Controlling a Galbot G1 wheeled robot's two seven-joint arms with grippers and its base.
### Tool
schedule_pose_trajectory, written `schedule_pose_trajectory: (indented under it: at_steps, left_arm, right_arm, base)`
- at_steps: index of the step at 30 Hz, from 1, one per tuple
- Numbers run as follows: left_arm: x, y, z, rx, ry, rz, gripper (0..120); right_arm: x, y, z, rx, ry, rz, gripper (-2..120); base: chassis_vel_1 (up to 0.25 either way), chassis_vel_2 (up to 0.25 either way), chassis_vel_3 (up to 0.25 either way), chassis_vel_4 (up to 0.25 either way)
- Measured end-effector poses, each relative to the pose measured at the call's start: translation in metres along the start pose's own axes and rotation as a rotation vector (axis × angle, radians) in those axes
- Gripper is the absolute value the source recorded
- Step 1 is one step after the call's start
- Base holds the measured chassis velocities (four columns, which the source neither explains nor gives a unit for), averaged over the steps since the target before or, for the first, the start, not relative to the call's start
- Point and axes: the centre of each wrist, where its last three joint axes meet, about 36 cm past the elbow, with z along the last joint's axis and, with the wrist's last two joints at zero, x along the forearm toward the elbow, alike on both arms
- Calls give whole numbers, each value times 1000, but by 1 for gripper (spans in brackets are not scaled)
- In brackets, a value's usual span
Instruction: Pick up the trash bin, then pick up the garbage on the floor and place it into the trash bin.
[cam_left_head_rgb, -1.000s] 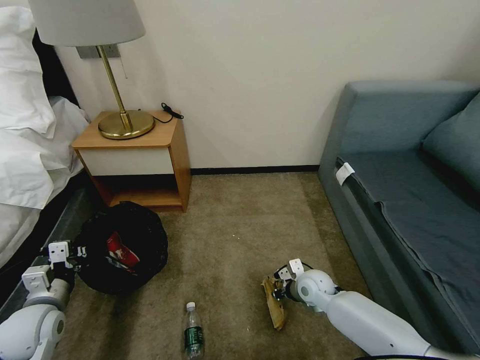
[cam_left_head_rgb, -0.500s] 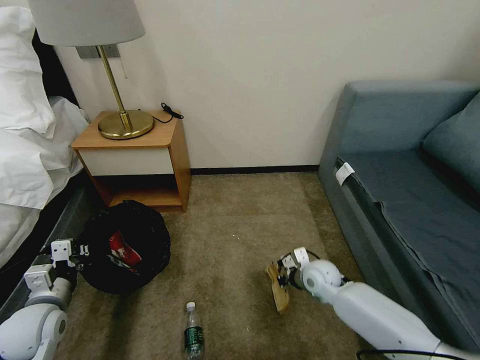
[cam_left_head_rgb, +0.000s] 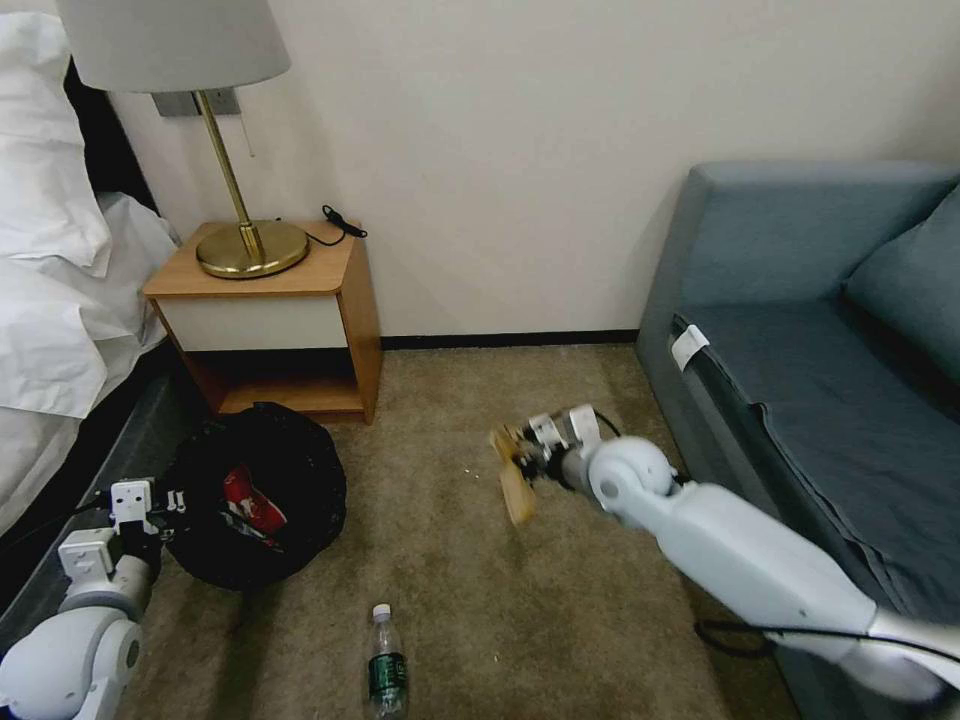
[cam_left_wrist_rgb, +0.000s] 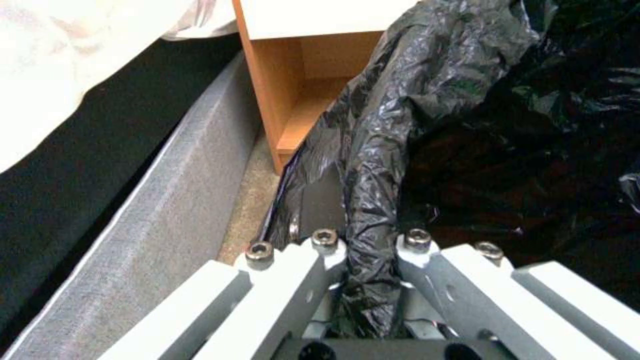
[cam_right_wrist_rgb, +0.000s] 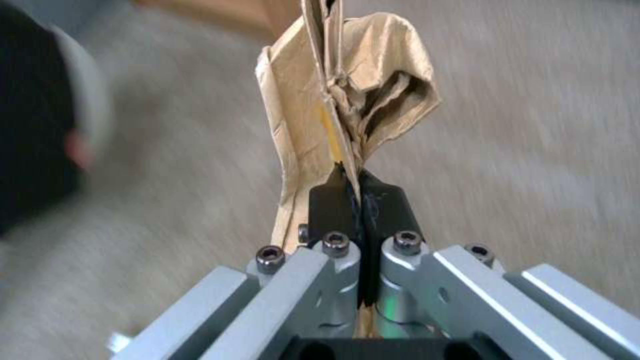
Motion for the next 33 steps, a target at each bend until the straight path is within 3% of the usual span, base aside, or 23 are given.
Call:
schedule_pose_trajectory:
  at_steps: [5, 11, 13, 15, 17, 23, 33]
  left_arm:
    - [0, -4, 2, 9, -3, 5, 1]
    - [0, -6, 3, 15, -7, 8, 1]
    - [-2, -8, 4, 18, -8, 9, 1]
    - [-2, -9, 4, 18, -8, 10, 1]
    - [-5, -11, 4, 19, -8, 10, 1]
    - [-7, -13, 3, 21, -4, 13, 1]
    - [-8, -15, -2, 18, -11, 20, 1]
  right_arm:
    - [14, 48, -52, 58, -113, -146, 0]
    - [13, 84, -68, 85, -162, -248, 0]
    - [8, 128, -82, 94, -187, -362, 0]
    - [6, 138, -84, 96, -186, -385, 0]
    - [-9, 174, -92, 112, -169, -458, 0]
    - [-33, 203, -91, 120, -139, -481, 0]
    - [-62, 214, -71, 126, -93, -447, 0]
  base:
    - [0, 0, 0, 0]
    - [0, 0, 0, 0]
    - [0, 0, 0, 0]
    - [0, 0, 0, 0]
    - [0, 0, 0, 0]
    - [0, 0, 0, 0]
    - [0, 0, 0, 0]
